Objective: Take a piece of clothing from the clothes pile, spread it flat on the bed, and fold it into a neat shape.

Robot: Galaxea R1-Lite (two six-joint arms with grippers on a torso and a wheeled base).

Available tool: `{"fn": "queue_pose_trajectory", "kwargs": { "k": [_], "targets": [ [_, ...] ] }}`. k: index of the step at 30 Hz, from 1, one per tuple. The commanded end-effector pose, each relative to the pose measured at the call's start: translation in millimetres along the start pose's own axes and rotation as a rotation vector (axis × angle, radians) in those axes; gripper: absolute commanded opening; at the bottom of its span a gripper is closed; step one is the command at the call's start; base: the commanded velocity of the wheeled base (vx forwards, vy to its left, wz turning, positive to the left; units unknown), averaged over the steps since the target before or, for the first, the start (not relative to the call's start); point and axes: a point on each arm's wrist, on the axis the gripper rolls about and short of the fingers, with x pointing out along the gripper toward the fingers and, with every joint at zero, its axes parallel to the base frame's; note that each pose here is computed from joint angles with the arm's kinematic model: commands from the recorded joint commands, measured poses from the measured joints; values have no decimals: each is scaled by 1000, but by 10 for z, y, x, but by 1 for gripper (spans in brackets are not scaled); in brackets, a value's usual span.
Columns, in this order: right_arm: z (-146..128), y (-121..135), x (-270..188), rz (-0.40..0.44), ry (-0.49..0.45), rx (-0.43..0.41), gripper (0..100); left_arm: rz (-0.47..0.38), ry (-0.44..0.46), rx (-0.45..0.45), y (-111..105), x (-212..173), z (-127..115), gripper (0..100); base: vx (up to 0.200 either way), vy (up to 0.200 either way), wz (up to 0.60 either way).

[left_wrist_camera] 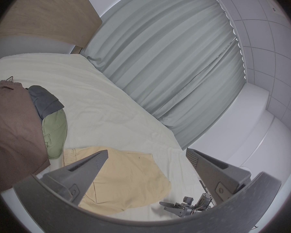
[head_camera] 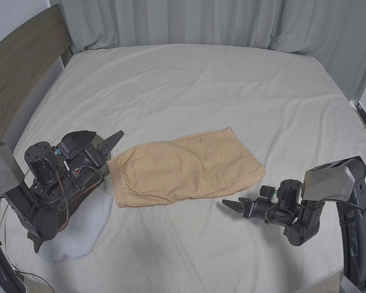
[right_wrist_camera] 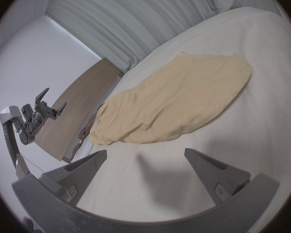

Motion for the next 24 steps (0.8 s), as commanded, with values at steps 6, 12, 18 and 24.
{"fn": "queue_pose_trajectory", "kwargs": {
  "k": [6,12,18,24],
  "targets": [
    [-12,64,310,9,-59,92,100,-5,-2,1,-12,-1,6,100,0,0,0],
    [4,99,513,6,-110,127,100,-5,-2,1,-12,-1,6,100,0,0,0],
    [83,126,601,19,-130,150,100,-7,0,1,-11,3,4,100,0,0,0],
    [114,123,624,20,-136,162,100,-14,6,1,-3,13,2,100,0,0,0]
  ]
}}
